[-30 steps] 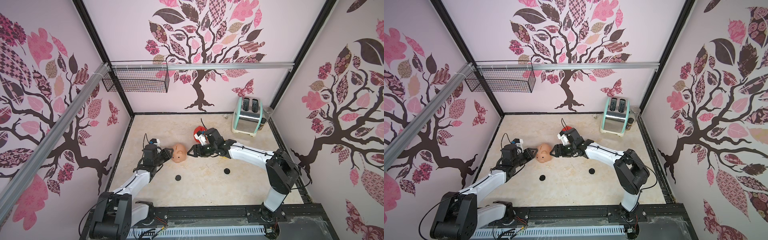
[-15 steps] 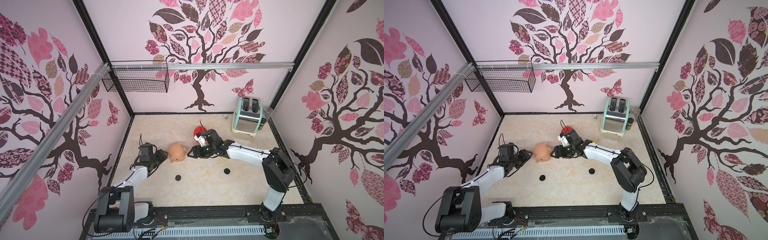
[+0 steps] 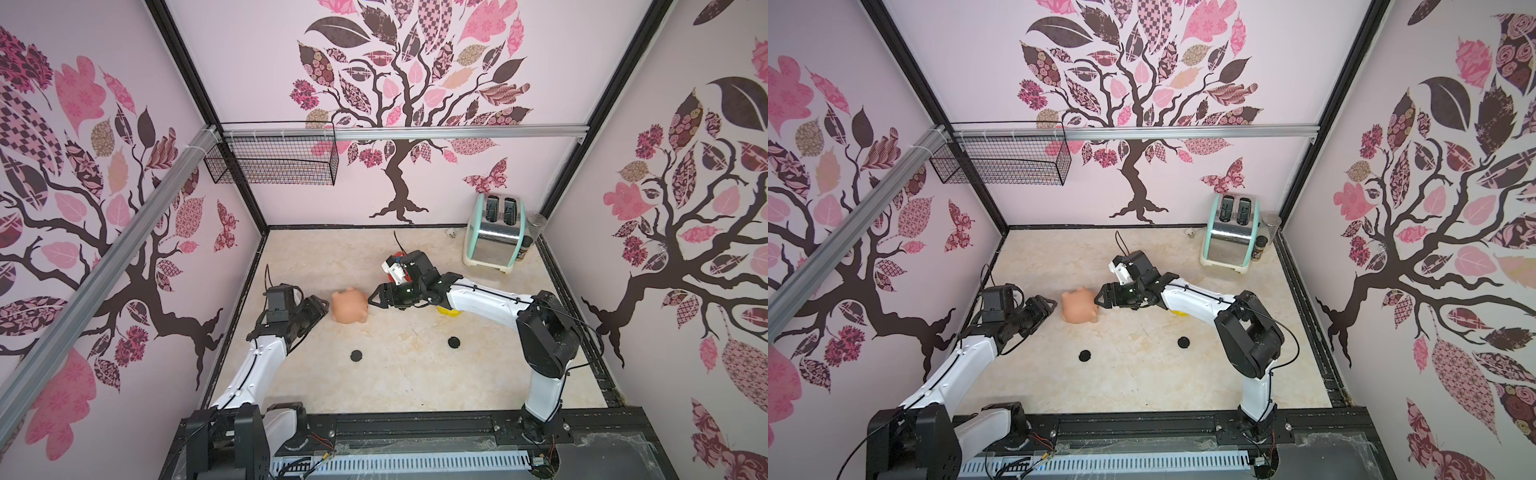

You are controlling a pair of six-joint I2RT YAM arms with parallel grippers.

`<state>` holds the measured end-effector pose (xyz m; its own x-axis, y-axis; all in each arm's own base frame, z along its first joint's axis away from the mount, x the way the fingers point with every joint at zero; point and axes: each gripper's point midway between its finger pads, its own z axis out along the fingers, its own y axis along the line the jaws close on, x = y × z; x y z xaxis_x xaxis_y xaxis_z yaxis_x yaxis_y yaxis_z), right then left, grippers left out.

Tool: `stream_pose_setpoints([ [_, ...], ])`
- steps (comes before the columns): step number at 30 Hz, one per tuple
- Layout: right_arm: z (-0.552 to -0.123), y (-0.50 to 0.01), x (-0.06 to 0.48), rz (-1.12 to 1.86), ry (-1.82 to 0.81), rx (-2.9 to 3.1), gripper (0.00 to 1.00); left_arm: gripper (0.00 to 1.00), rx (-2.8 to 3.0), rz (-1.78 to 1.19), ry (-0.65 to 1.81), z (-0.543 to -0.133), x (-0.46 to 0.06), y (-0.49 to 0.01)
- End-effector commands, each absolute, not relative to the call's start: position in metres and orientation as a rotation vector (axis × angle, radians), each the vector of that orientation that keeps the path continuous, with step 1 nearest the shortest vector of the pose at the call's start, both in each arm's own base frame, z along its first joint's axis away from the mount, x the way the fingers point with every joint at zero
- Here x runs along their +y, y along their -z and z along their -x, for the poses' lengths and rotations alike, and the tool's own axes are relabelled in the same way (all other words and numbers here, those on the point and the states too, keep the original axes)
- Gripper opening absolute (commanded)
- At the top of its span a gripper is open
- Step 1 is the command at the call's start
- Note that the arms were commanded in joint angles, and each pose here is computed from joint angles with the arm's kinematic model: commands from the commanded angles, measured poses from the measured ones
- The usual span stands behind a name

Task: Close piggy banks
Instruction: Turn over the piggy bank at the center of the board.

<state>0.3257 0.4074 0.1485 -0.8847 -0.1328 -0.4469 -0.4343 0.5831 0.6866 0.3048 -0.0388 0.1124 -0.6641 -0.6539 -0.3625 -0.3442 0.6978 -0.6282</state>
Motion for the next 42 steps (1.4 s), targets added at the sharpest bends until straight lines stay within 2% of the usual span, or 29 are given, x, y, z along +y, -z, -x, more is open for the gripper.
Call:
stream_pose_setpoints([
  [1,-0.333,-0.146,0.413,0.482,-1.191,2.47,0.74,0.63,2.343,0.758,0.691,-0.288,-0.039,-0.112],
  [16,-0.33,-0.13,0.418,0.462,-1.219,2.519,0.71,0.62,2.331,0.714,0.725,-0.294,-0.044,-0.14],
  [23,-0.323,-0.125,0.425,0.479,-1.253,2.536,0.67,0.6,2.349,0.712,0.77,-0.297,-0.05,-0.133],
  [42,-0.296,-0.112,0.447,0.536,-1.309,2.571,0.67,0.6,2.386,0.724,0.807,-0.321,-0.053,-0.118],
])
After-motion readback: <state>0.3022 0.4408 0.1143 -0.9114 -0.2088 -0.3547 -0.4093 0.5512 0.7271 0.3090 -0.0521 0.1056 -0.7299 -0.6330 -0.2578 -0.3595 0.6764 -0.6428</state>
